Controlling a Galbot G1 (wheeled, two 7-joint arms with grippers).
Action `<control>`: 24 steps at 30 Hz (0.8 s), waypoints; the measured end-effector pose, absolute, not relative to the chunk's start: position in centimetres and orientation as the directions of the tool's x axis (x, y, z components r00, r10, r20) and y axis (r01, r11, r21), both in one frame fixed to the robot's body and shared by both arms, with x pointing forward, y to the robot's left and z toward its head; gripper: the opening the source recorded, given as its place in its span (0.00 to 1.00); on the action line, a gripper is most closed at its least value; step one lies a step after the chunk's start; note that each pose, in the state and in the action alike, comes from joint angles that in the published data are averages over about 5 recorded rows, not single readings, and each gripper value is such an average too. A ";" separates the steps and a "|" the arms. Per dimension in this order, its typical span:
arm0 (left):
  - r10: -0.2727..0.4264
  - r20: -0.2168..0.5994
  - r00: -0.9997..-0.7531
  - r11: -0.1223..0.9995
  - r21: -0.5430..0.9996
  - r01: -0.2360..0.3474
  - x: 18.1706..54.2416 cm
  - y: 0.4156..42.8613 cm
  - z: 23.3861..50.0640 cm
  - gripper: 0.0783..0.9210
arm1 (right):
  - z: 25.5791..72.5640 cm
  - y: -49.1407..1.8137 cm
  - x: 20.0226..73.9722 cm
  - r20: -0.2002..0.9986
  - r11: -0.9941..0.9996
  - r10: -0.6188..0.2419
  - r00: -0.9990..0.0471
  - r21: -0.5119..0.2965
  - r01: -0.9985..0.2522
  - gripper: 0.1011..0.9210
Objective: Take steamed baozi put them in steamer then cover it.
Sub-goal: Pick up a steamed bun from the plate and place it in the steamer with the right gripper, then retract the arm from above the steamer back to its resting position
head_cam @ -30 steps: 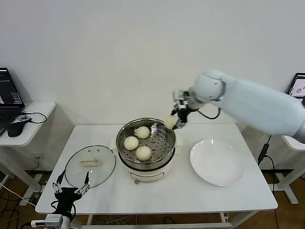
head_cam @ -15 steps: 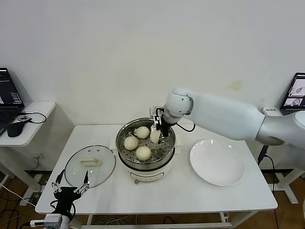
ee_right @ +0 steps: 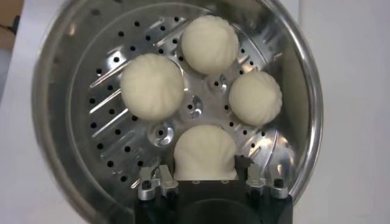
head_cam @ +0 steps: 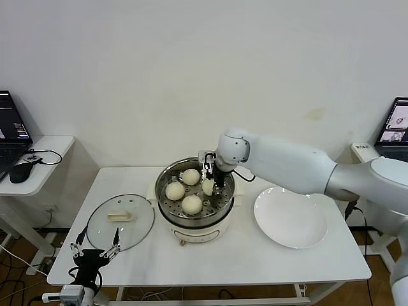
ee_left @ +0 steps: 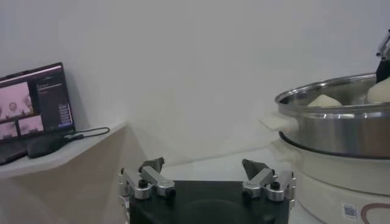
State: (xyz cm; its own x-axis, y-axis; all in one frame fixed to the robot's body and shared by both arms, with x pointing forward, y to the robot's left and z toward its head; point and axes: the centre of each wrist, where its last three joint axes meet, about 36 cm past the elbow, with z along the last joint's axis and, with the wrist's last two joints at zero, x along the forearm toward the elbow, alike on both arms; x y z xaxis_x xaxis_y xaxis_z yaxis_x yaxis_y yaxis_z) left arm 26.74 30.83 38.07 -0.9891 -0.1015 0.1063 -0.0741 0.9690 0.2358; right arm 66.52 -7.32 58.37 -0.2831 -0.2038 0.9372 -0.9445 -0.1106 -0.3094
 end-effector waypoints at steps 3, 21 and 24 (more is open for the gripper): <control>-0.102 0.106 -0.989 0.969 0.236 -0.075 26.7 30.8 38.1 0.88 | 58.1 -7.4 66.6 0.936 -0.105 -0.203 -0.287 -0.312 -0.944 0.63; -0.108 0.098 -0.989 0.968 0.237 -0.082 26.7 31.2 38.5 0.88 | 62.4 -11.0 65.5 0.881 0.018 -0.311 -0.358 -0.371 -0.929 0.88; -0.104 0.096 -0.990 0.969 0.235 -0.079 26.8 31.1 38.5 0.88 | 62.8 -12.6 64.4 0.840 0.083 -0.371 -0.397 -0.396 -0.915 0.88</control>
State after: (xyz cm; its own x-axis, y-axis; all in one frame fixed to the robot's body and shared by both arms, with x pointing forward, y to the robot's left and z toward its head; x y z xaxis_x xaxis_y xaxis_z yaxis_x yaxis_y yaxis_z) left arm 26.81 31.06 38.49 -0.9900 -0.1040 0.0956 -0.0792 0.9688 0.2347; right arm 64.39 -12.61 62.78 -0.3971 -0.3706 0.8396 -0.9146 0.0833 -0.3958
